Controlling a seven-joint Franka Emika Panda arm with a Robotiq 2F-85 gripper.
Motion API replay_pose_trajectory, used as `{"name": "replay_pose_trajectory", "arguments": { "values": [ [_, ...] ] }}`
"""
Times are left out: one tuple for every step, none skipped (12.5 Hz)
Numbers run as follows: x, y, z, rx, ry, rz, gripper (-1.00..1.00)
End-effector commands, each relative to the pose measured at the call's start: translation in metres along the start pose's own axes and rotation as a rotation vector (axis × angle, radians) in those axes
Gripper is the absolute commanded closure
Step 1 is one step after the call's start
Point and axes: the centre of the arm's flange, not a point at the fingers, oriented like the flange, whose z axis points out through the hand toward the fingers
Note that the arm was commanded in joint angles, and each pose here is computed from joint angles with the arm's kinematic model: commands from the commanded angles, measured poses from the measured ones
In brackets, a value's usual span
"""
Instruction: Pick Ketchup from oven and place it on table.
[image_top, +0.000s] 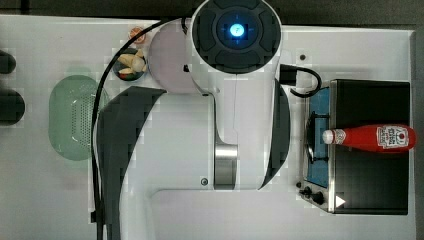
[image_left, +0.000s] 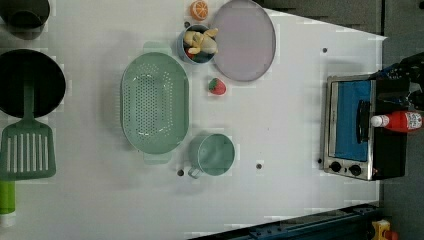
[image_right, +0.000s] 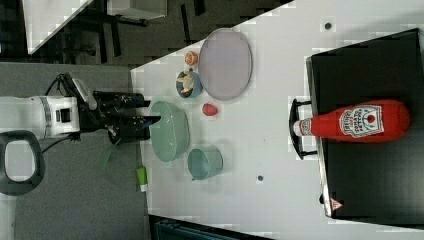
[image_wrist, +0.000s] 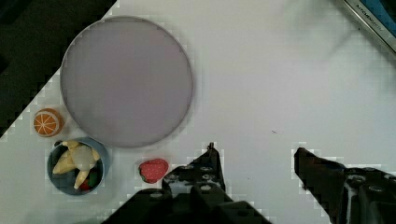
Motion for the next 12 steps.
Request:
{"name": "replay_pose_trajectory", "arguments": {
  "values": [
    [0.004,0.086,-0.052,-0.015,-0.002,0.072,-0.49],
    [0.011,0.091,-0.05,-0.017,-0.007,0.087,-1.0],
    [0.017,0.096,-0.047,-0.02,-0.012,0.101,-1.0],
    [0.031,0.108,-0.041,-0.025,-0.021,0.134,-1.0],
    [0.041,0.118,-0.036,-0.029,-0.029,0.16,-1.0],
    [0.057,0.133,-0.027,-0.036,-0.041,0.2,-1.0],
    [0.07,0.146,-0.02,-0.043,-0.052,0.233,-1.0],
    [0.09,0.166,-0.008,-0.049,-0.06,0.286,-1.0],
    [0.104,0.179,0.001,-0.05,-0.059,0.319,-1.0],
    [0.118,0.192,0.009,-0.049,-0.052,0.352,-1.0],
    [0.133,0.207,0.017,-0.043,-0.036,0.389,-1.0],
    [0.145,0.221,0.022,-0.037,-0.019,0.422,-1.0]
  ]
}}
